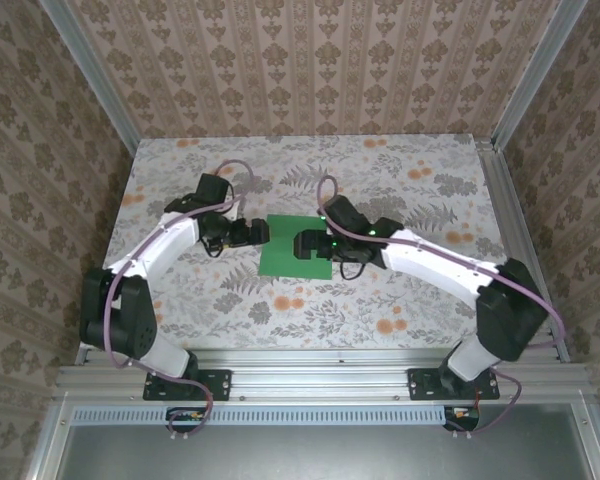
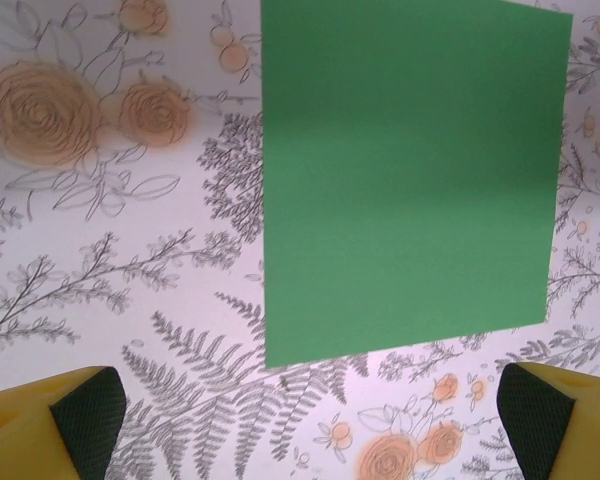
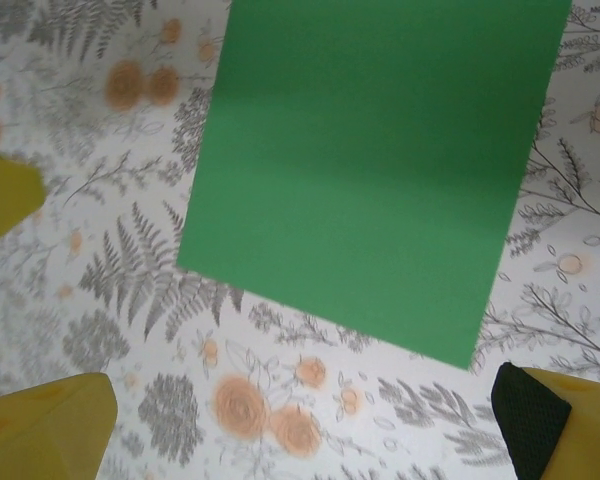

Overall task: Fold a paper plane with a square sheet of paper (pick it up from the middle)
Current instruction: Fold the square sheet of paper in half at the center of the table.

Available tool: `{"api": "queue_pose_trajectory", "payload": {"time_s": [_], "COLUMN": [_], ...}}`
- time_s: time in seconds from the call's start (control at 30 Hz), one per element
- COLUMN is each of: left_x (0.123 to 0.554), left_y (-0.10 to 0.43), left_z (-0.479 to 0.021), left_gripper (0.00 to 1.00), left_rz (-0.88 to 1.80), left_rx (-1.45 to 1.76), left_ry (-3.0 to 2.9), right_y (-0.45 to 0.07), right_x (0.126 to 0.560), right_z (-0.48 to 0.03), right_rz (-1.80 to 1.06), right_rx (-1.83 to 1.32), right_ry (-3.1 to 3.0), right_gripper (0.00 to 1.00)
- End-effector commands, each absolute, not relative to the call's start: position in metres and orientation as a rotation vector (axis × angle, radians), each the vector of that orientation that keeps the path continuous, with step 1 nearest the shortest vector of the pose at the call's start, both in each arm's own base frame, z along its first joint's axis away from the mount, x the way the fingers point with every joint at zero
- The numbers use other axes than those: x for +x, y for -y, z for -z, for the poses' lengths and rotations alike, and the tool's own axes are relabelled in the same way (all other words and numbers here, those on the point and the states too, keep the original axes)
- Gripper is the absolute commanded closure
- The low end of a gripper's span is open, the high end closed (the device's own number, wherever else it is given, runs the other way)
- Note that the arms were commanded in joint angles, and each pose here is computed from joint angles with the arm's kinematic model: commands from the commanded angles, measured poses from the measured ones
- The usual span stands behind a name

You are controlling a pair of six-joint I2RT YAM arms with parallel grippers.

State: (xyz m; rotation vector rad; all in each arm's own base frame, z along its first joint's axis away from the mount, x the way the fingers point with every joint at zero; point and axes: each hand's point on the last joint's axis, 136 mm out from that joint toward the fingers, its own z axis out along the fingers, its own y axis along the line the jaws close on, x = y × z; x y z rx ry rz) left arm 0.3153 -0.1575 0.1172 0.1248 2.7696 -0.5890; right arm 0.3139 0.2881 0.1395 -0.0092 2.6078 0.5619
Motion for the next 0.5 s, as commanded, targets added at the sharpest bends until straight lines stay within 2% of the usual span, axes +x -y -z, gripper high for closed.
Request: {"api": "queue_pose_trajectory", "payload": {"time_s": [0.0,0.47], "left_x": [0.299,0.273], "left_y": [0.160,0.150], "left_z": [-0.120,-0.103], "left_gripper": [0.00,0.00], "left_rz": [0.663,0.743], "left_rx": [0.188,0.119], "left_ry": [-2.746,-2.736], "right_y": [-0.276,-0.304], "right_x": [0.322,0.357], "right_z": [-0.114,-0.072], "right_rz": [-0.343,-0.111], "right_rx": [0.132,0.177], "right_ry": [-2.673,-2.732], "right_gripper": [0.00,0.00]}}
